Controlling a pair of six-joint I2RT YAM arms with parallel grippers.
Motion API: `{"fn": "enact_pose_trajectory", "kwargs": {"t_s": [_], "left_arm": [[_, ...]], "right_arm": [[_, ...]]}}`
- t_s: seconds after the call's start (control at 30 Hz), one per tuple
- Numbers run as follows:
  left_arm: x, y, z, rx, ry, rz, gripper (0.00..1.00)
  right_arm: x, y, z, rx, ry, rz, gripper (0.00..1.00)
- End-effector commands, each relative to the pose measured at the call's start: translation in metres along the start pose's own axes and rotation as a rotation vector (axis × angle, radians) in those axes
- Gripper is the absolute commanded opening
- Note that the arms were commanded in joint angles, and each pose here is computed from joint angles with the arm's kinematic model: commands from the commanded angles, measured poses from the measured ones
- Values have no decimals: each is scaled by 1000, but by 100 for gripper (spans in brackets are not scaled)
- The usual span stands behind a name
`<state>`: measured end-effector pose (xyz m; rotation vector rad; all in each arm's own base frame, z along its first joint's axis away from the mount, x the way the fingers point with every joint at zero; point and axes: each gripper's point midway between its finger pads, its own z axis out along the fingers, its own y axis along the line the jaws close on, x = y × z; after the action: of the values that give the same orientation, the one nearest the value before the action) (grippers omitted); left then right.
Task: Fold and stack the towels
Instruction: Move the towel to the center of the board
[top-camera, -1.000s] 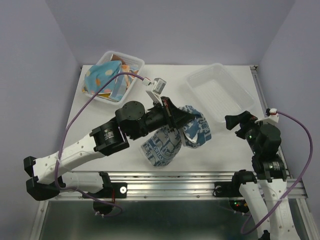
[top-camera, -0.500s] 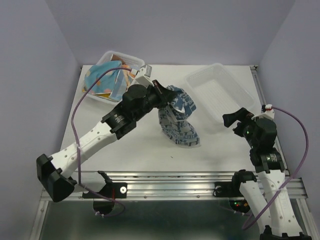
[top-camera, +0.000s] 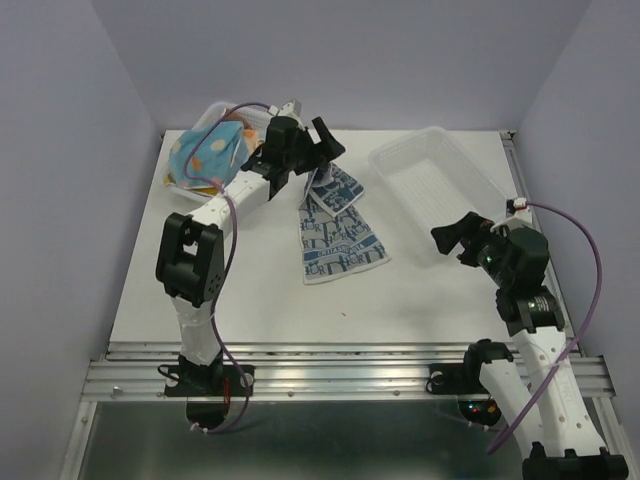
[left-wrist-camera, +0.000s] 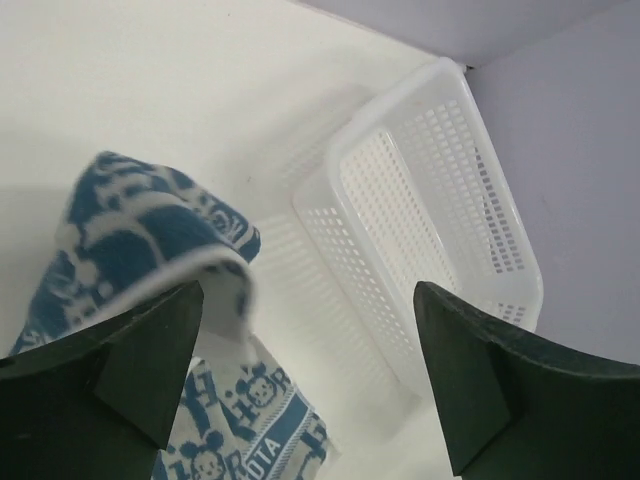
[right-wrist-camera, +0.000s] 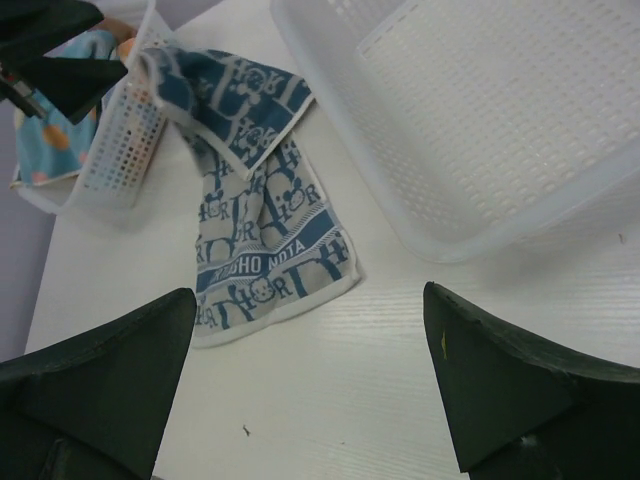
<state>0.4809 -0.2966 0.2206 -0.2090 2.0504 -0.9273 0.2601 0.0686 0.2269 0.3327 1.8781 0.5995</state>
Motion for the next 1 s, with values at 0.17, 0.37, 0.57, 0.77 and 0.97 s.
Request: {"fn": "enact_pose_trajectory", "kwargs": {"t_s": [0.17,0.37,0.57,0.77,0.97], "left_arm": [[-25,-61,-36,208,-15,156,99],[5,-40,-116,73,-127,168,99],[67,27,-163,-94,-99,76,99],[115,80,-176,-236,-18,22,99],[124,91,-179,-262,-16,12,99]], "right_arm": [[17,25,11,-152,78,-62,100],[52,48,36,-74,173,-136,100],[93,50,77,180,233,-253,100],[107,38,95,362,218,-267,100],[115,25,107,441,203,-261,89]]}}
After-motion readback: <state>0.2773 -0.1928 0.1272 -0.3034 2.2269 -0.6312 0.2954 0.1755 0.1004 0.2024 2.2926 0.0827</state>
